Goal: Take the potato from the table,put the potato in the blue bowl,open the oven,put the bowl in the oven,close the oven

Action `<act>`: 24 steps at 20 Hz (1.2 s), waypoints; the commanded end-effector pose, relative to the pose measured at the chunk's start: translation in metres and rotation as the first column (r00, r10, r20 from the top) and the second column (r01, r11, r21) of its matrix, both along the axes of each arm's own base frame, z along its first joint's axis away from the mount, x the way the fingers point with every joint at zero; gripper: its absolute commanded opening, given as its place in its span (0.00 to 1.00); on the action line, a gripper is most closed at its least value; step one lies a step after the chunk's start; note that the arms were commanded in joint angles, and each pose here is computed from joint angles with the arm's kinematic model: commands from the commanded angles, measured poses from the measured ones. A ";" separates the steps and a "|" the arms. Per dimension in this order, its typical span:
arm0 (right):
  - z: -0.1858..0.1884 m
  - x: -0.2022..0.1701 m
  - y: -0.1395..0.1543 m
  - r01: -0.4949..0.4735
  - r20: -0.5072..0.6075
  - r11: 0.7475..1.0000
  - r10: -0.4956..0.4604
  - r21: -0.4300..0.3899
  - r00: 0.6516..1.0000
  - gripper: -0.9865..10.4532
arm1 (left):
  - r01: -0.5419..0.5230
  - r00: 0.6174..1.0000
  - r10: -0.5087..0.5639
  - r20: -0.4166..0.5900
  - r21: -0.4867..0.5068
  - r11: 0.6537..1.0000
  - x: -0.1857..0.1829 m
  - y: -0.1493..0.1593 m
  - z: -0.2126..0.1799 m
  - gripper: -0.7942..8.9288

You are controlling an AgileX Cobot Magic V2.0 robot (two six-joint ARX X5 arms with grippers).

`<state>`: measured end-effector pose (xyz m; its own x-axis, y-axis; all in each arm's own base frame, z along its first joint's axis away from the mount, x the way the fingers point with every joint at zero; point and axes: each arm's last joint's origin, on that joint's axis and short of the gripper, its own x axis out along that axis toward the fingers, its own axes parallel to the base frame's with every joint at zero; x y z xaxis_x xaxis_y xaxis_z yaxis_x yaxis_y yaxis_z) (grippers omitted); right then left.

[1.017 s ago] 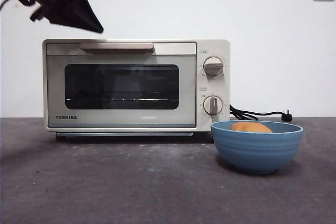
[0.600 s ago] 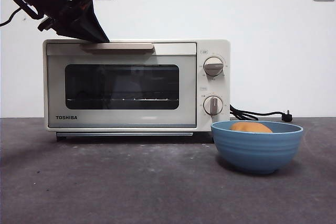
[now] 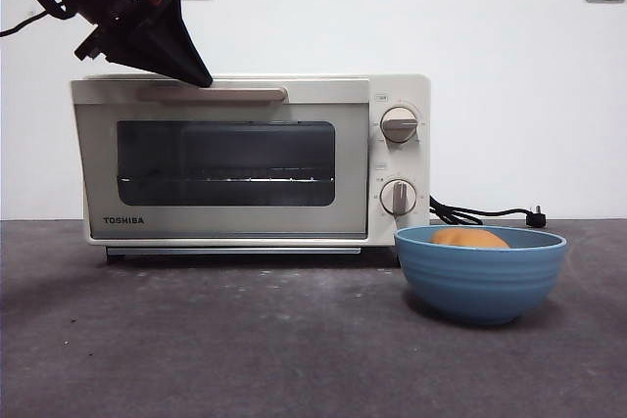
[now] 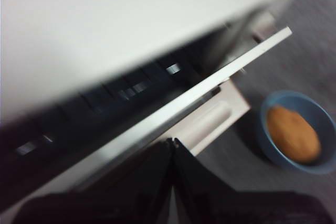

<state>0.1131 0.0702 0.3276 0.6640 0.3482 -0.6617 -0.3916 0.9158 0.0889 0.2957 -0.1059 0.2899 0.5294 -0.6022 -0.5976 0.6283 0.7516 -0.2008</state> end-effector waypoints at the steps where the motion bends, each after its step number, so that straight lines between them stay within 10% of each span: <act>1: -0.002 0.000 0.000 0.020 0.000 1.000 -0.020 -0.007 1.000 0.47 | 0.010 0.986 0.005 -0.169 0.086 0.996 -0.006 -0.001 -0.028 0.07; 12: -0.004 0.003 -0.001 0.094 -0.010 0.995 -0.095 -0.026 0.995 0.47 | 0.131 0.923 -0.061 -0.380 0.163 0.978 -0.038 -0.013 -0.035 0.07; 24: -0.045 0.072 0.003 0.153 -0.269 0.986 -0.166 -0.070 0.949 0.47 | -0.010 0.996 0.002 0.092 0.079 0.997 -0.118 0.021 0.066 0.07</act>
<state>0.1849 0.0735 0.2852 0.5059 0.2167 -0.8349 -0.1983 0.9712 0.1319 0.1795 -0.0861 0.3551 0.5768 -0.5566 -0.5978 0.6457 0.7590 -0.0837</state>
